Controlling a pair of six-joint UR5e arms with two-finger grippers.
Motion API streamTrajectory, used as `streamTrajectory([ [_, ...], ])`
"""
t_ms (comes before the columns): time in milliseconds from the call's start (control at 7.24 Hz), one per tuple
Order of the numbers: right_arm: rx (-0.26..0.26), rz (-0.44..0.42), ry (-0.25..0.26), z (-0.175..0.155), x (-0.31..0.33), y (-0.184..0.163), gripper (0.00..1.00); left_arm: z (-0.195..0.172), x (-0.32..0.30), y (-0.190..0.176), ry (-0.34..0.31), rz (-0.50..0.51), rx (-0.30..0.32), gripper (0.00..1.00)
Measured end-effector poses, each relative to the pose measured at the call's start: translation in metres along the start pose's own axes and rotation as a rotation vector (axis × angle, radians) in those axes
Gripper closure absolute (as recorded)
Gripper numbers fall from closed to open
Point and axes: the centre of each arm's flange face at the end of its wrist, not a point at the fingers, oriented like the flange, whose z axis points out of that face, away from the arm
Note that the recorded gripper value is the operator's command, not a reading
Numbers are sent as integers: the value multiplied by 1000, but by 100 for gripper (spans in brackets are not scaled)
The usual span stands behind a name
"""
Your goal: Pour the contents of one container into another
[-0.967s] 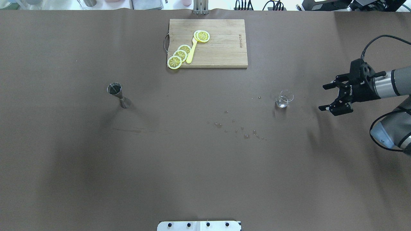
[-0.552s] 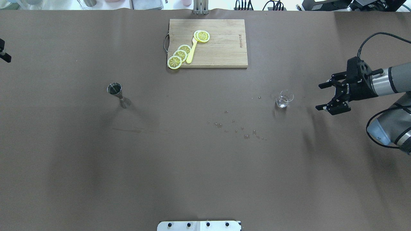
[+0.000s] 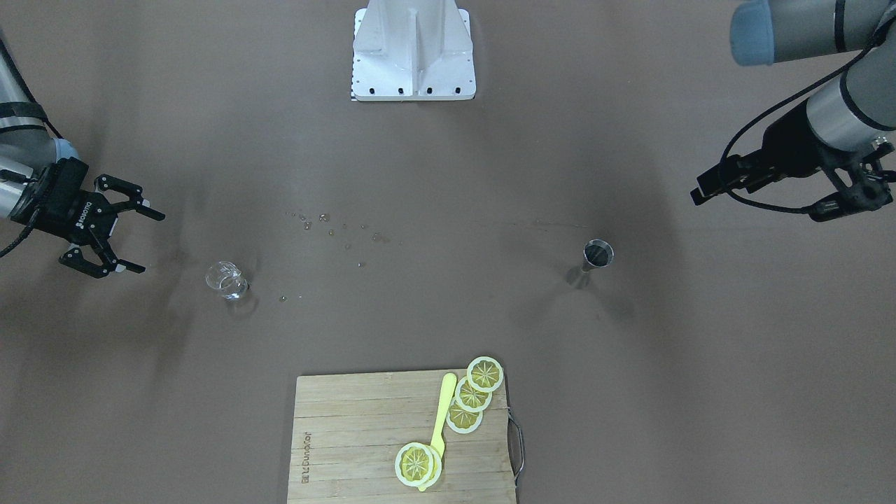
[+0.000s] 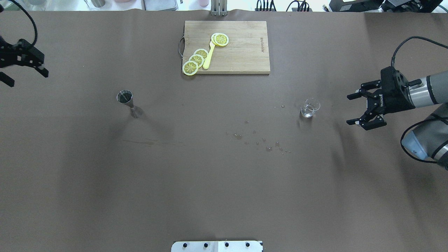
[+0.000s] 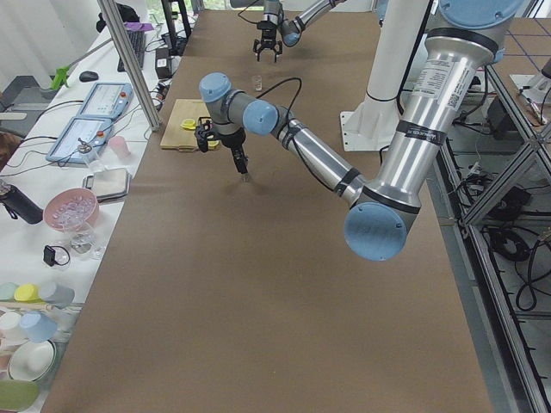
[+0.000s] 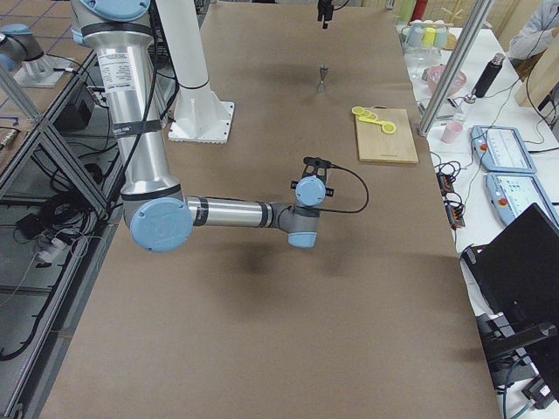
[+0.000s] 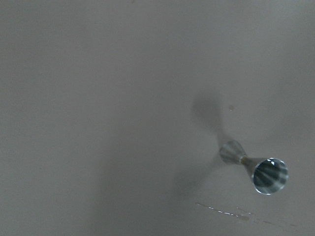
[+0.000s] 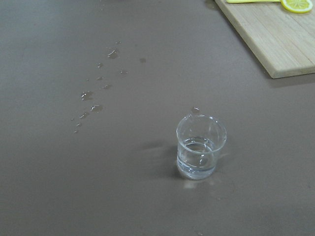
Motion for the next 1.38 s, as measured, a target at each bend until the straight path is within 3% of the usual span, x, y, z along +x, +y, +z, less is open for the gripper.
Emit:
streamTrajectory([
  [276, 21, -32, 36, 7, 9, 2, 1, -4, 31, 26, 13, 20, 19, 2],
  [552, 17, -86, 99, 22, 18, 3, 1, 14, 71, 69, -19, 82, 101, 2],
  [690, 15, -105, 107, 31, 22, 0, 1, 27, 100, 93, -13, 53, 142, 2],
  [1105, 19, -139, 52, 57, 25, -13, 1, 71, 152, 173, -6, 36, 272, 2],
  [1381, 18, -146, 9, 66, 21, -14, 1, 89, 145, 204, 18, 20, 358, 2],
])
